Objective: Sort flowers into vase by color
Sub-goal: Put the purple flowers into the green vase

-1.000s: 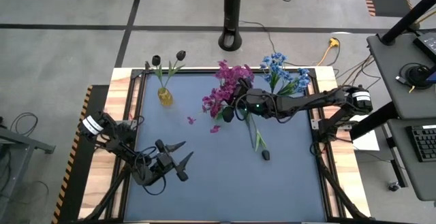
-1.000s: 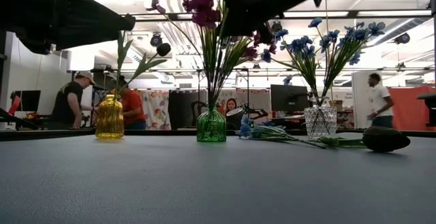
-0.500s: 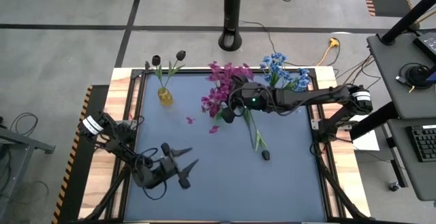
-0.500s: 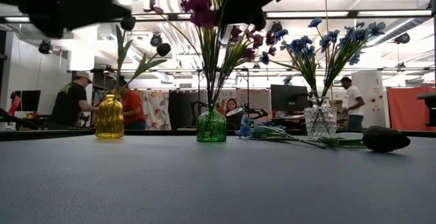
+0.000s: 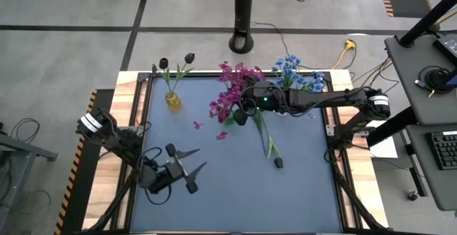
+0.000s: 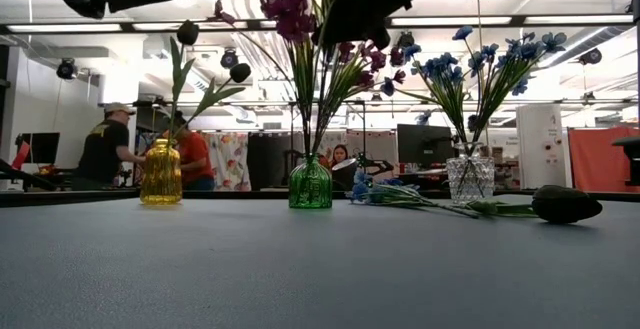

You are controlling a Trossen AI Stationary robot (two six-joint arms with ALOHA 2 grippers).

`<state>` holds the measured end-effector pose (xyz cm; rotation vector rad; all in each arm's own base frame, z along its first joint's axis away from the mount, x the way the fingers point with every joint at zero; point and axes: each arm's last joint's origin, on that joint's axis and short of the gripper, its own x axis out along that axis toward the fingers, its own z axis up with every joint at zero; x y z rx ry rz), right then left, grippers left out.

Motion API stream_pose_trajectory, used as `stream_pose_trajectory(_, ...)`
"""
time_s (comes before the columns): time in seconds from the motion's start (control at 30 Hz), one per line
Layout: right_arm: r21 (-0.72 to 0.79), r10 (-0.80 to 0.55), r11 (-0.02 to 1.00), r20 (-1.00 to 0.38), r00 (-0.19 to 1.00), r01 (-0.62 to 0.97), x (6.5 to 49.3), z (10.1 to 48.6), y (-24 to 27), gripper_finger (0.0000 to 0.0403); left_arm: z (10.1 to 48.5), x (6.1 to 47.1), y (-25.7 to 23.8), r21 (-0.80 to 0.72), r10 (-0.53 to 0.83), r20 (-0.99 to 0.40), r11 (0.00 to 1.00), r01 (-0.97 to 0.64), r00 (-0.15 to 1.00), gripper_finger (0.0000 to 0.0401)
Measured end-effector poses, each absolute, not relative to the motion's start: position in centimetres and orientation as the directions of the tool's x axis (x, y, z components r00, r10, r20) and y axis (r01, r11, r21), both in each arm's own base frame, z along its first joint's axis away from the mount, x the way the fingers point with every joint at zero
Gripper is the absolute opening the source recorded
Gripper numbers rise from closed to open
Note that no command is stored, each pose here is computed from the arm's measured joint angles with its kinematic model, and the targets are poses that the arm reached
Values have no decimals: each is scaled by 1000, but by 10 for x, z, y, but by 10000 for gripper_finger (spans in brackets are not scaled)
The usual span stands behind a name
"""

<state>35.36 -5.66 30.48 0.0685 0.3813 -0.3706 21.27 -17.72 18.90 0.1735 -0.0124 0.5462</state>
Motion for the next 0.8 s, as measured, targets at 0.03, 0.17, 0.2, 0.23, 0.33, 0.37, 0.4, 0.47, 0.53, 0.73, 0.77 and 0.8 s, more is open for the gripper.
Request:
stream_pose_trajectory(0.03,-4,-343,930,-376,861,369,353,305,-58,22,190,213,-176,178,522,57,834,-523,851,227)
stream_pose_trajectory(0.17,-10,-348,928,-378,858,372,354,303,-60,22,191,213,-171,222,567,49,797,-562,822,227)
stream_pose_trajectory(0.2,-11,-348,928,-377,858,372,354,304,-60,22,191,214,-169,234,576,47,788,-569,816,227)
stream_pose_trajectory(0.23,-12,-349,928,-374,859,372,354,304,-60,22,191,215,-168,244,584,46,780,-576,811,227)
stream_pose_trajectory(0.33,-20,-355,928,-352,866,372,355,306,-63,22,191,216,-164,256,597,46,768,-587,801,227)
stream_pose_trajectory(0.37,-20,-357,927,-346,868,374,355,307,-63,22,191,216,-163,258,600,45,765,-590,798,227)
stream_pose_trajectory(0.4,-19,-360,926,-343,867,377,355,307,-65,22,190,216,-161,260,603,45,763,-592,797,227)
stream_pose_trajectory(0.47,-12,-363,924,-343,866,383,355,307,-66,22,188,216,-160,255,607,43,761,-596,794,227)
stream_pose_trajectory(0.53,-2,-359,924,-345,867,382,355,306,-66,22,185,215,-158,251,609,41,761,-598,792,227)
stream_pose_trajectory(0.73,16,-351,924,-360,864,382,356,301,-66,22,182,213,-154,247,643,30,737,-629,765,227)
stream_pose_trajectory(0.77,23,-351,922,-365,862,386,357,298,-66,22,182,213,-154,246,644,30,736,-630,764,227)
stream_pose_trajectory(0.8,27,-351,922,-366,862,387,358,297,-66,22,182,213,-154,247,644,30,736,-630,765,227)
